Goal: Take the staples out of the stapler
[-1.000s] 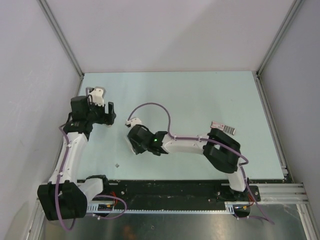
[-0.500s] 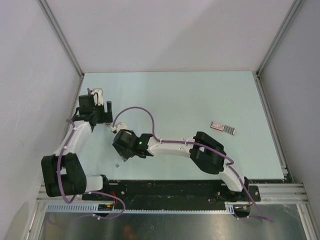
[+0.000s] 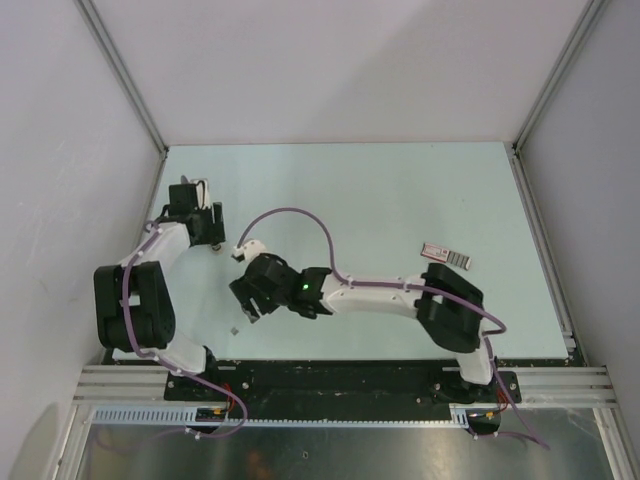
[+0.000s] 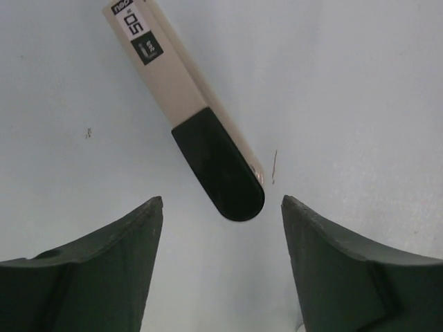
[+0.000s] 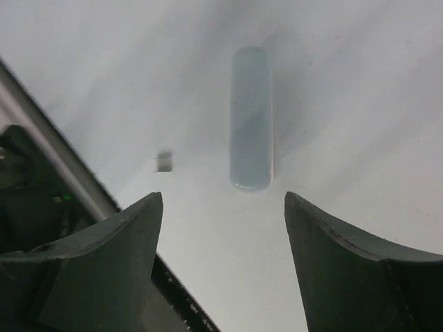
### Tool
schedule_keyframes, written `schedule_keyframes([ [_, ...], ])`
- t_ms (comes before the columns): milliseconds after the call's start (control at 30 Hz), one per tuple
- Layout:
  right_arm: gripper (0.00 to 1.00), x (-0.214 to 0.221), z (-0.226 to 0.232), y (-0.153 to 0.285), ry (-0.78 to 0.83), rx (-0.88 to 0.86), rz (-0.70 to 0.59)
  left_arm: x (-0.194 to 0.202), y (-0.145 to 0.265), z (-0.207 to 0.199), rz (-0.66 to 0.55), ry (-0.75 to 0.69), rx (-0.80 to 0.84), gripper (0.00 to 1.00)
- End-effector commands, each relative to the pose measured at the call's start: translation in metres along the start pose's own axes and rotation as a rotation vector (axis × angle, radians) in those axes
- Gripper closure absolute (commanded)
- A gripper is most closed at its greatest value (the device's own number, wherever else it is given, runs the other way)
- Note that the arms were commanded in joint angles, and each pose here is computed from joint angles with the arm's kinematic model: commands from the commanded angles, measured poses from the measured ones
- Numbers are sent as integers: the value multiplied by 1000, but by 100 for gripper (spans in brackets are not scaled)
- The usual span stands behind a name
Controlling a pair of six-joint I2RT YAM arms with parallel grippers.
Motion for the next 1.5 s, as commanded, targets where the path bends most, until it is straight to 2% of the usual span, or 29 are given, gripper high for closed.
schedule_keyframes([
  [0, 25, -48, 13, 53, -20, -149, -217, -23, -11, 1, -51, 56, -7, 31],
  [100, 26, -52, 11, 71, -21, -162, -244, -25, -22, 0, -27, 55, 2, 41],
  [267, 27, -57, 5, 94, -33, -164, -284, -20, -36, -3, 13, 53, 18, 50],
  [567, 32, -56, -10, 113, -53, -130, -315, -21, -38, -16, 11, 16, 53, 73],
  [900, 35, -42, -60, 129, -135, 46, -326, -13, 17, -114, -43, -210, 302, 75],
  [1033, 36, -35, -92, 143, -201, 154, -332, -2, 35, -145, 19, -285, 417, 76],
  [1300, 37, -13, -157, 167, -359, 343, -338, 29, 56, -183, 121, -355, 525, 77],
  [1467, 38, 7, -188, 161, -464, 410, -282, 43, 72, -211, 144, -406, 616, 72],
])
Point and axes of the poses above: each gripper's point midway between its finger pads, its own y axis back along the fingers, its own z axis along the line the jaws close on, x = y × z, the point moved 10 cm from there along y, back along the fingers, and after that the axes turned 3 degrees about -y, right-handed, at the moved point
